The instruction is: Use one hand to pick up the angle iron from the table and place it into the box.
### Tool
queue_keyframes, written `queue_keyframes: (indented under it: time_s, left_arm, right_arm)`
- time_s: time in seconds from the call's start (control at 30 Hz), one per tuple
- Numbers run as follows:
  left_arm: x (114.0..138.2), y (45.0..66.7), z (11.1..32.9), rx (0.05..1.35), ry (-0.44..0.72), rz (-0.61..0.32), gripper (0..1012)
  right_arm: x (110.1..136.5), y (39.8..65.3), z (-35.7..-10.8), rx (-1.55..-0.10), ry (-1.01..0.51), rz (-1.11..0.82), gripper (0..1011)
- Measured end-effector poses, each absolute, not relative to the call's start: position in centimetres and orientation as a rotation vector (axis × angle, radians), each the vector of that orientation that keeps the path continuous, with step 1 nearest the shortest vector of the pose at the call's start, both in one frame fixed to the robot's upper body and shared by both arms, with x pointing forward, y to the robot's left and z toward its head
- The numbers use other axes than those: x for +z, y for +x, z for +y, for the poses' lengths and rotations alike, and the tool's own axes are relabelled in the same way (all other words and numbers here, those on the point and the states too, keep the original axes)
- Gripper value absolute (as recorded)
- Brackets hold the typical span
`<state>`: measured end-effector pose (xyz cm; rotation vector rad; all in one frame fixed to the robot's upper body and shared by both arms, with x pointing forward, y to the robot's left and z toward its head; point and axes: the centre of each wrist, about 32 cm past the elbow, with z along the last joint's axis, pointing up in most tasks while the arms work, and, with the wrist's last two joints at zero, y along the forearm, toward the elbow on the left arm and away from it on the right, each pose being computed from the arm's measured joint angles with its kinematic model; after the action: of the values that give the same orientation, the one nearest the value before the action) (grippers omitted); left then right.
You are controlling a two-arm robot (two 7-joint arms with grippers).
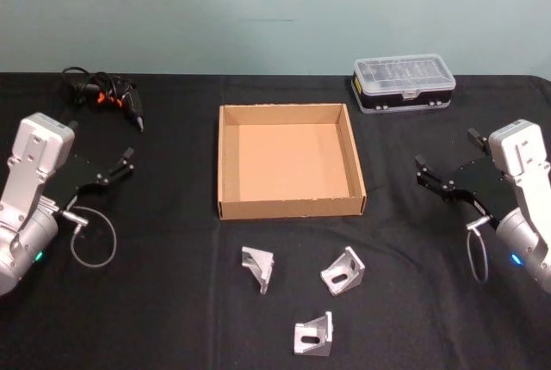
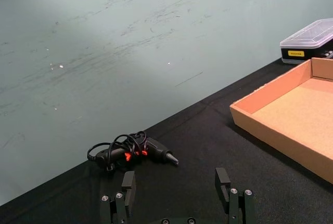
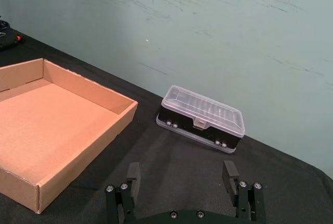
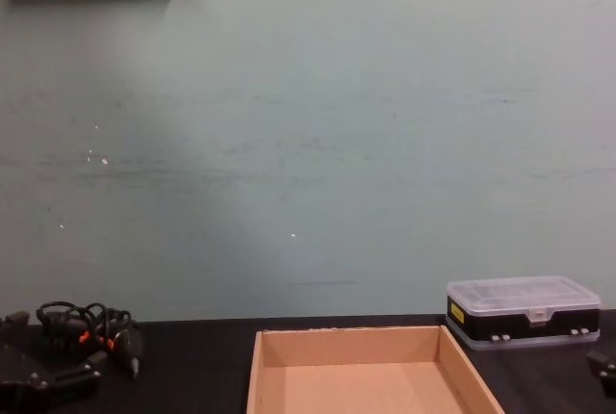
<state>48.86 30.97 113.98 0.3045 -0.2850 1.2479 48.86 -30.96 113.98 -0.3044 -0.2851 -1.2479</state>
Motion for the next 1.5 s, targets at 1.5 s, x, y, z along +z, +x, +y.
queue_keyframes:
  time_s: [1.5]
  left_arm:
    - [113.98, 48.86, 30.97, 1.248, 0.304, -0.285, 1000]
  right_arm:
    - [113.98, 48.86, -30.97, -1.248, -0.304, -0.285, 1000]
